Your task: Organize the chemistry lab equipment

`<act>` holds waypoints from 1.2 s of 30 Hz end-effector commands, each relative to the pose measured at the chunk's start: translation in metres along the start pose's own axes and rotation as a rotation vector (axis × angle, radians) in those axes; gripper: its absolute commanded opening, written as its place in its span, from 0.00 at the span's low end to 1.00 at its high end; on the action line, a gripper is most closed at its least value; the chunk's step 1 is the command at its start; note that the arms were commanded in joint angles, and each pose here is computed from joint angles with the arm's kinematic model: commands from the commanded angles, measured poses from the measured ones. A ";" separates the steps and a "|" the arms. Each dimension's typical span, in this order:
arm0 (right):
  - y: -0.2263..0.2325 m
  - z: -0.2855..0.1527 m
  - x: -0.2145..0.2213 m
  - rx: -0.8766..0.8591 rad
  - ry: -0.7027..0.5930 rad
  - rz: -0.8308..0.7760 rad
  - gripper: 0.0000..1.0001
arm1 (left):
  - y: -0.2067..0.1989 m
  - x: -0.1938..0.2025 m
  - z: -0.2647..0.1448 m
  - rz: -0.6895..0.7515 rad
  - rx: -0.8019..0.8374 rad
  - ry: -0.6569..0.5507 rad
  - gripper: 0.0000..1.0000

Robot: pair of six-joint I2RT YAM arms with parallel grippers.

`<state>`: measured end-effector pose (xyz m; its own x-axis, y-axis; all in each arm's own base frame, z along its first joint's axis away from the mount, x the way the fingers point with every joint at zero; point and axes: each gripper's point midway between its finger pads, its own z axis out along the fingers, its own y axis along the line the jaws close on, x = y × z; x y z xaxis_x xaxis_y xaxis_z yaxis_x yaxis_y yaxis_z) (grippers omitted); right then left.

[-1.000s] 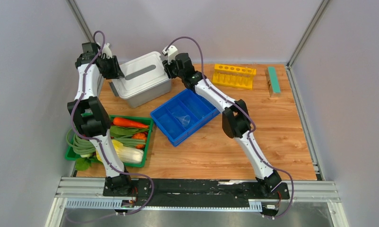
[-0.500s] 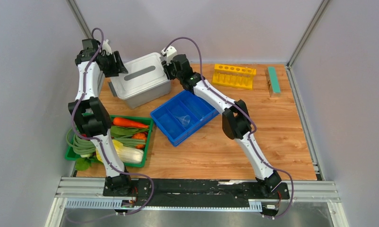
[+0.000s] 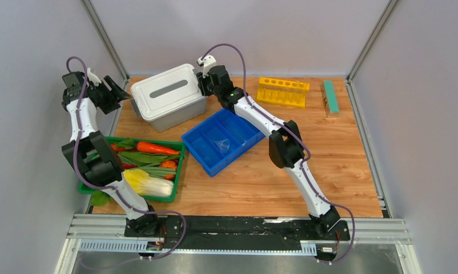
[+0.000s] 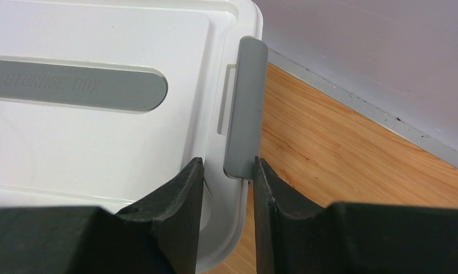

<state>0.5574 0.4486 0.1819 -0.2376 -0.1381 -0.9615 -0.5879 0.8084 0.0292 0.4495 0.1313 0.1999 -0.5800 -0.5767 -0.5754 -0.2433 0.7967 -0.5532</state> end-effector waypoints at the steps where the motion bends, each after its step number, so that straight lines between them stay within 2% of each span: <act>1: 0.028 -0.010 0.037 -0.073 0.145 0.082 0.07 | -0.016 -0.004 -0.005 -0.014 0.098 -0.066 0.76; 4: 0.028 -0.010 0.037 -0.077 0.146 0.090 0.07 | -0.018 0.005 0.007 -0.042 0.166 -0.028 0.77; 8: 0.030 -0.011 0.035 -0.086 0.141 0.092 0.08 | -0.022 0.006 0.019 -0.091 0.244 -0.047 0.78; 17: 0.030 -0.010 0.032 -0.091 0.131 0.108 0.08 | -0.004 0.025 0.035 -0.103 0.215 0.007 0.78; 24: 0.031 -0.010 0.035 -0.097 0.135 0.110 0.08 | -0.013 0.027 0.047 -0.149 0.306 -0.012 0.78; 31: 0.033 -0.010 0.031 -0.108 0.127 0.121 0.08 | -0.024 0.031 0.056 -0.140 0.320 0.006 0.77; 36: 0.037 -0.011 0.030 -0.122 0.126 0.127 0.08 | -0.031 0.031 0.053 -0.061 0.263 0.021 0.70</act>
<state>0.5572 0.4481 0.1835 -0.2814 -0.0788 -0.9564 -0.5766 0.8105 0.1028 0.4723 0.0901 0.1469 -0.5727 -0.6903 -0.4421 -0.1364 0.6120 -0.7790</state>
